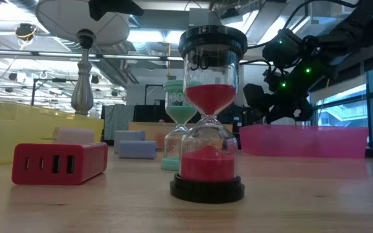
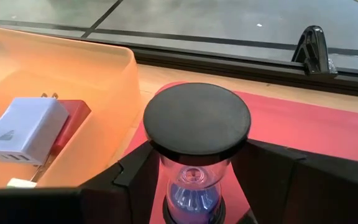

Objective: Pick & Place Office items
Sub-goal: Put the dark blue hourglass into the pink bin, then put the light blue hourglass into the pink bin

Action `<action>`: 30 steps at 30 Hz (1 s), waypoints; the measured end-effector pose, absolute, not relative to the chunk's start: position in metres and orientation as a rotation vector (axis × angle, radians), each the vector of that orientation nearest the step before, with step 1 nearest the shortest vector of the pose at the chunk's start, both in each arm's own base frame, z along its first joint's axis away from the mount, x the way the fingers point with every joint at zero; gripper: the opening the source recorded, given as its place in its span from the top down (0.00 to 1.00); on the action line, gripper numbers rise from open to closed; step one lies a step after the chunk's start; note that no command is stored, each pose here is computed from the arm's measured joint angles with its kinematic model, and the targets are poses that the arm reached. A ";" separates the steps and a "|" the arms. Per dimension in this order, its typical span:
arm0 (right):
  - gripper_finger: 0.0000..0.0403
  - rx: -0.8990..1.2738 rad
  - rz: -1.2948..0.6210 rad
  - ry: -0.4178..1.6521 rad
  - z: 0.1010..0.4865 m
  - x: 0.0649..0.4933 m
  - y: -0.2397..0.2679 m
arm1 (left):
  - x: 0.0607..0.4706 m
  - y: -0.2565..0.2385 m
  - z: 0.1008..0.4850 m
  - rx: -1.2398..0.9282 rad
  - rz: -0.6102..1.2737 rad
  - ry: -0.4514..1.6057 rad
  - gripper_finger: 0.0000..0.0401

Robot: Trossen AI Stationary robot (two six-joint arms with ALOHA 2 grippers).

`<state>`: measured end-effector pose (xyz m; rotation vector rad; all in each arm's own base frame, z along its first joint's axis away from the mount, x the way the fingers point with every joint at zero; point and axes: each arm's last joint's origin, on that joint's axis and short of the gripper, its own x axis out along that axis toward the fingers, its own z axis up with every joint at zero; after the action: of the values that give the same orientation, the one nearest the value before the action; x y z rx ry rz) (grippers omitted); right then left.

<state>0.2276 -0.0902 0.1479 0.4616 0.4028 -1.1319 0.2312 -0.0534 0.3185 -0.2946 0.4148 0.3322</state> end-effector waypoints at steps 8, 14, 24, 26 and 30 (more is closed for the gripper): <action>0.52 0.461 -1.132 0.403 0.148 0.228 -0.090 | 0.231 -0.053 0.319 -0.295 0.333 0.415 0.47; 0.43 0.455 -1.130 0.407 0.148 0.228 -0.090 | 0.231 -0.053 0.318 -0.295 0.332 0.415 0.47; 0.24 0.462 -1.096 0.376 0.160 0.229 -0.090 | 0.231 -0.053 0.318 -0.295 0.330 0.416 0.47; 0.23 0.475 -1.038 0.362 0.173 0.230 -0.089 | 0.231 -0.053 0.318 -0.296 0.330 0.416 0.47; 0.21 0.528 -0.901 0.403 0.203 0.225 -0.084 | 0.231 -0.053 0.318 -0.321 0.333 0.413 0.47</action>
<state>0.2249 -0.0835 0.2033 0.5279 0.4034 -0.9008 0.2313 -0.0535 0.3184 -0.3209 0.4127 0.3329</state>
